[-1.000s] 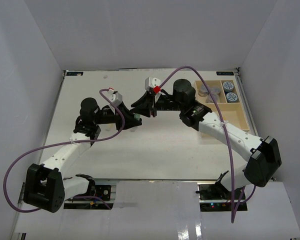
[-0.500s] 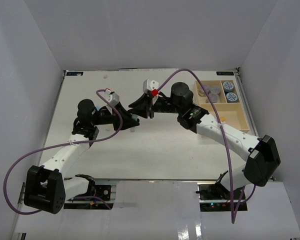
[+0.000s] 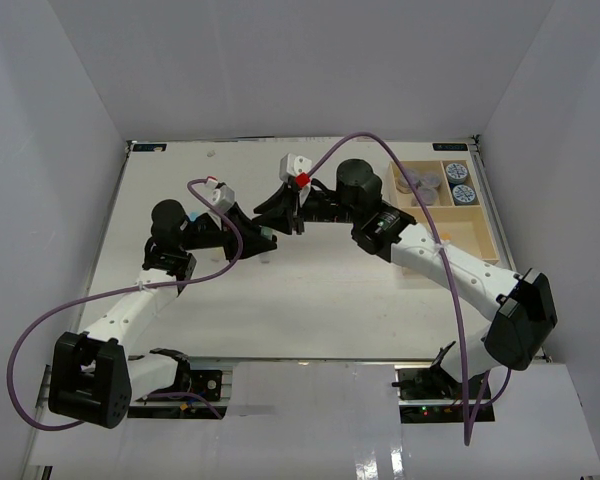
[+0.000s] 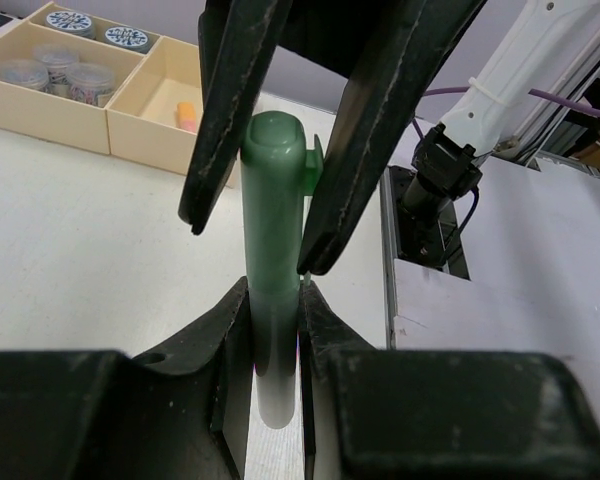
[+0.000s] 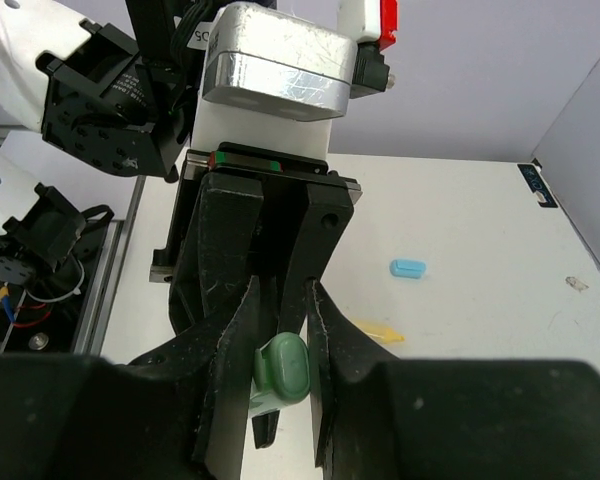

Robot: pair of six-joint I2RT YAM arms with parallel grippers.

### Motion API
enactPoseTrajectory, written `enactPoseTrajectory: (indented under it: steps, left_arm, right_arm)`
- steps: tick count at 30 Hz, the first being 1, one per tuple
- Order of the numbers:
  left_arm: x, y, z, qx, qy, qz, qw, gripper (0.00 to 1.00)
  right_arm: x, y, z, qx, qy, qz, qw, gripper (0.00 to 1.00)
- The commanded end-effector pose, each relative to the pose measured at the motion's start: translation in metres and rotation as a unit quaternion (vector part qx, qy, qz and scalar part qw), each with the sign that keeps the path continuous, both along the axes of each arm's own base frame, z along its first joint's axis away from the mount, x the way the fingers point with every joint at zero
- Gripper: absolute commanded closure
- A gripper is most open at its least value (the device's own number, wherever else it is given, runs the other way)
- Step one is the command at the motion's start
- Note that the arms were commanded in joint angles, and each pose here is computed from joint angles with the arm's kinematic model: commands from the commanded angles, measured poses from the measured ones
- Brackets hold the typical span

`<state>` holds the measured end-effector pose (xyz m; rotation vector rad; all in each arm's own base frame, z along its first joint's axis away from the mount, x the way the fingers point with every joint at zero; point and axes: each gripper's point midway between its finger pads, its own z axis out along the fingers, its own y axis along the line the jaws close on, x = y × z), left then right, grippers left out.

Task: Sort the stationery into containers
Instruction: Close the pen cap on the pen.

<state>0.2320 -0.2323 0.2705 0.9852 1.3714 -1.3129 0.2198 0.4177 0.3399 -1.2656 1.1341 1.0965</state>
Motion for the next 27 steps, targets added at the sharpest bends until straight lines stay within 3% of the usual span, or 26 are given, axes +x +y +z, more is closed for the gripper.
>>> enactPoseTrajectory:
  steps: [1,14,27]
  left_arm:
    - [0.018,0.005,0.068,-0.048,-0.124,0.057,0.989,1.0]
    - [0.02,0.003,0.063,-0.044,-0.11,0.05,0.992,1.0]
    - [0.018,0.003,0.061,-0.045,-0.108,0.043,0.992,1.0]
  right_arm:
    - [-0.05,0.002,-0.085,-0.131,0.129,0.071,0.98,0.88]
    - [-0.017,0.01,0.005,-0.052,0.045,0.025,0.997,0.58]
    - [-0.014,0.008,0.016,-0.041,0.043,0.02,0.998,0.53]
